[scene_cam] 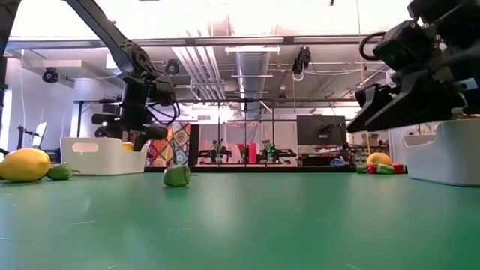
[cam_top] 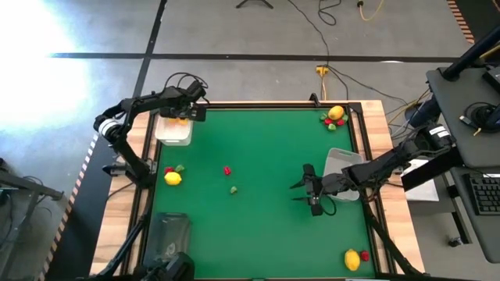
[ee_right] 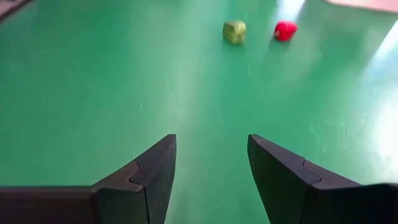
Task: Sort produce into baskets
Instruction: Put the yellow lemon into the white bin
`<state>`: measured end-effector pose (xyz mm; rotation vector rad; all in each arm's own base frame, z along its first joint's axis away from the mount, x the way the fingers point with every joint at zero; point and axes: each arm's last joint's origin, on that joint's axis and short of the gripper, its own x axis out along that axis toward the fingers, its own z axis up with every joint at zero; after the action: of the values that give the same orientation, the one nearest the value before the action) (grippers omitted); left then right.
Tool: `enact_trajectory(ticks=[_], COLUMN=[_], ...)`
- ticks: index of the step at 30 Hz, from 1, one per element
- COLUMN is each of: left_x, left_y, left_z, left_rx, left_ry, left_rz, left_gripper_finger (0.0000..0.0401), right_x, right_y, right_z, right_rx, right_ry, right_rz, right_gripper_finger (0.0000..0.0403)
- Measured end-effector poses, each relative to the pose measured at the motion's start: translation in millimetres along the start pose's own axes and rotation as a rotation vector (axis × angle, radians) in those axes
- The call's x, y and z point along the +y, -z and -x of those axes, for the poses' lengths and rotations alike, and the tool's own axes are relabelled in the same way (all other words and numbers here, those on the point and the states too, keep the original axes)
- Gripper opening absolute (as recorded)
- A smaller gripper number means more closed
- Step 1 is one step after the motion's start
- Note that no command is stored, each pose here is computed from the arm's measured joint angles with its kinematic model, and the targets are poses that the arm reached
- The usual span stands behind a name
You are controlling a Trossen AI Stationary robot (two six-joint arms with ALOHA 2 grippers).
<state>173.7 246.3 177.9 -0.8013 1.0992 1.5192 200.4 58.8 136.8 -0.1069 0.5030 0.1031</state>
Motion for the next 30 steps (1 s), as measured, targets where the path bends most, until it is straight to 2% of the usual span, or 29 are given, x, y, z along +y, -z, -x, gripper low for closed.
enact_trajectory(ticks=[7,12,17,20,26,30], left_x=[1,2,5,6,5,1], left_y=[0,-1,-3,-3,12,41], left_z=[-1,0,3,6,45,87], left_rx=[-0.020,-0.035,-0.094,-0.102,-0.160,-0.174], left_ry=[-0.038,-0.056,-0.124,-0.121,-0.060,0.085], left_rz=[0.010,0.007,0.010,-0.001,-0.057,-0.149], left_gripper_finger=[0.0222,0.0251,0.0285,0.0298,0.0297,0.0287], right_x=[0,0,0,0,0,0], right_y=[5,4,3,1,-2,-2], right_z=[1,0,0,0,0,0], right_rx=[0.030,0.024,0.012,-0.005,-0.039,-0.040], right_ry=[0.001,0.001,0.001,0.004,0.007,0.007], right_rz=[0.007,0.025,0.031,0.040,0.056,0.055], right_gripper_finger=[0.0192,0.0192,0.0192,0.0192,0.0192,0.0192])
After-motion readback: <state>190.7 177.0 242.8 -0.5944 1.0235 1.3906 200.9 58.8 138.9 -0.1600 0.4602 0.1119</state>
